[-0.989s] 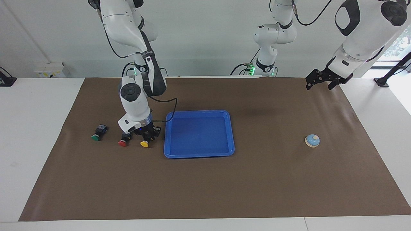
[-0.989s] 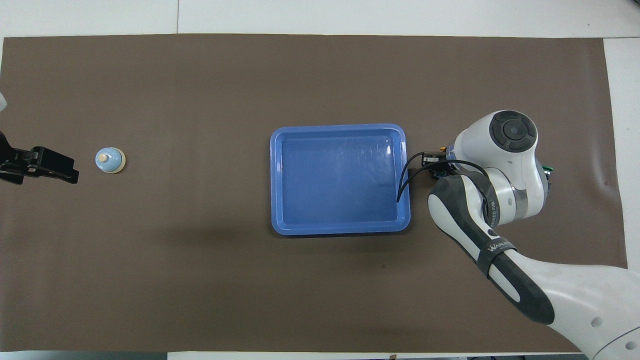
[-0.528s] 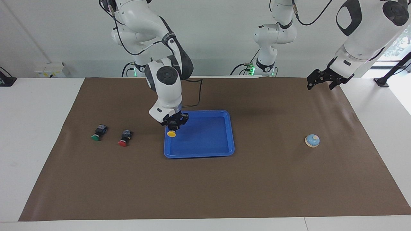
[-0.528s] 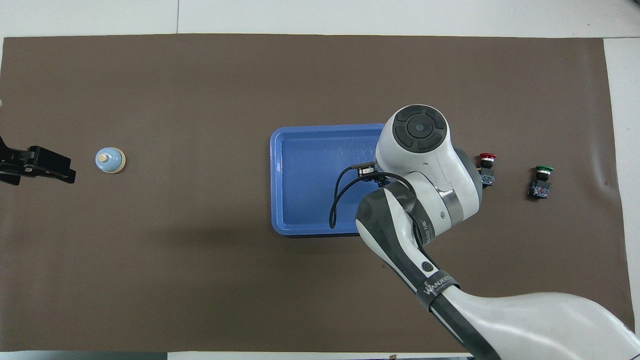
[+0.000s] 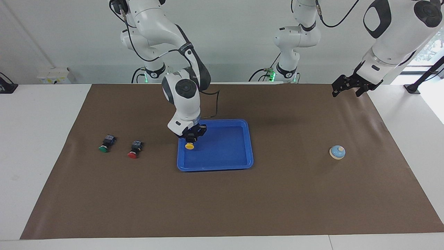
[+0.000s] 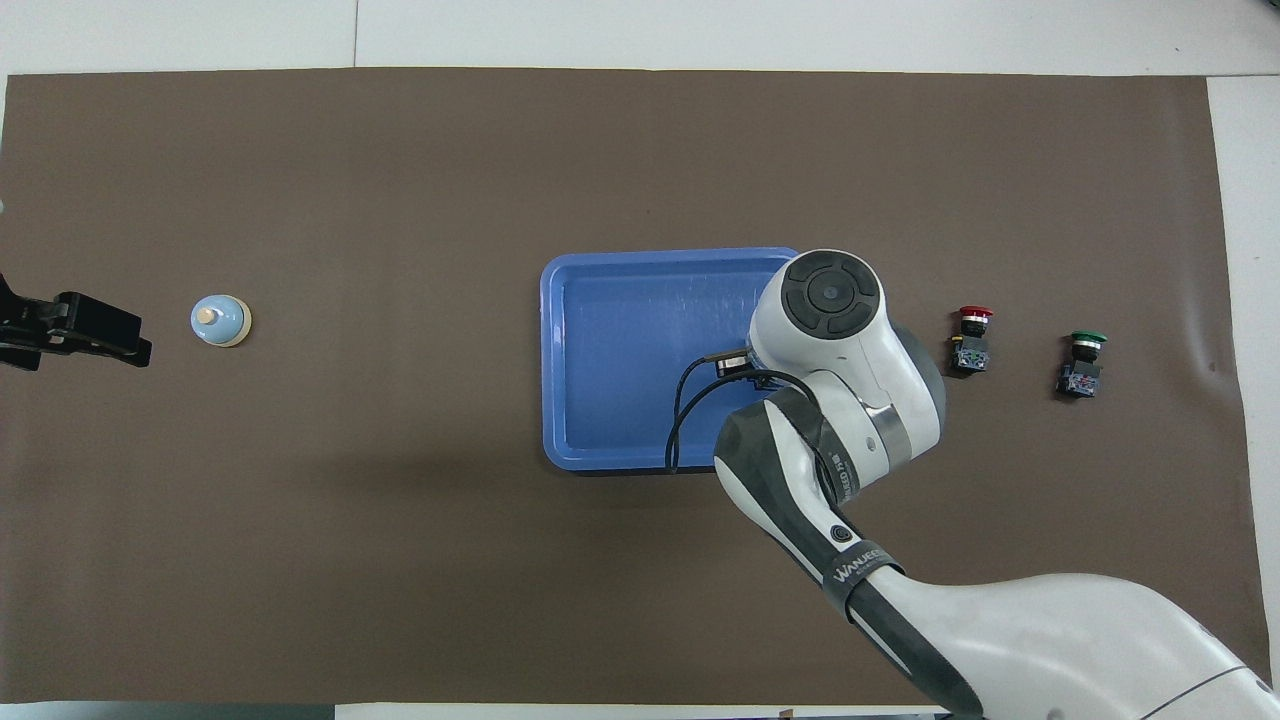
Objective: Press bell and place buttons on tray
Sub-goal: 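Carry the yellow button into the blue tray and release it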
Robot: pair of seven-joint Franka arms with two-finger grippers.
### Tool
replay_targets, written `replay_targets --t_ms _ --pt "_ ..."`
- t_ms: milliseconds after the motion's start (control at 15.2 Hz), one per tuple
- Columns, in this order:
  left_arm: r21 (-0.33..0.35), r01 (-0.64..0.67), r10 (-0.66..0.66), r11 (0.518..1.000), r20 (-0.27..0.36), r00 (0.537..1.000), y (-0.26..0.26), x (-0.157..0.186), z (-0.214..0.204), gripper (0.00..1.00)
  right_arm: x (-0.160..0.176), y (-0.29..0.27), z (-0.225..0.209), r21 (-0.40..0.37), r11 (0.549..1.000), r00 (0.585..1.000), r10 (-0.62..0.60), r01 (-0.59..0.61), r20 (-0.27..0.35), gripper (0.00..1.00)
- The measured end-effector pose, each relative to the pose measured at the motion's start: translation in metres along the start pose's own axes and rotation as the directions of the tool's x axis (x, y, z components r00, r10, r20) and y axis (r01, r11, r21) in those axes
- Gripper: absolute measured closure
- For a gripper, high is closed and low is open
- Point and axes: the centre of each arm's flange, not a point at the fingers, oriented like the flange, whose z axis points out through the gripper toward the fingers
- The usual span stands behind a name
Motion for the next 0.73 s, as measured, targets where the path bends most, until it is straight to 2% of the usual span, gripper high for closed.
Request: replay_targets --t_ms 132,198,462,528,726 --pt "0.000 0.000 0.000 1.000 0.000 1.000 0.000 0.000 0.000 0.00 -0.002 0.000 0.003 -0.001 1.000 1.000 0.000 0.000 0.004 0.57" --pt "0.000 0.000 0.000 1.000 0.000 1.000 0.000 0.000 0.000 0.00 -0.002 0.000 0.003 -0.002 1.000 1.000 0.000 0.000 0.005 0.52" --pt "0.000 0.000 0.000 1.000 0.000 1.000 0.000 0.000 0.000 0.00 -0.001 0.001 0.000 0.001 1.000 1.000 0.008 -0.008 0.002 0.15" --pt "0.000 0.000 0.000 1.000 0.000 1.000 0.000 0.000 0.000 0.00 0.000 0.004 -0.006 0.000 1.000 1.000 0.014 -0.014 0.001 0.01" --pt "0.000 0.000 0.000 1.000 0.000 1.000 0.000 0.000 0.000 0.00 0.011 0.031 -0.044 -0.006 0.998 0.998 0.065 -0.065 0.003 0.00"
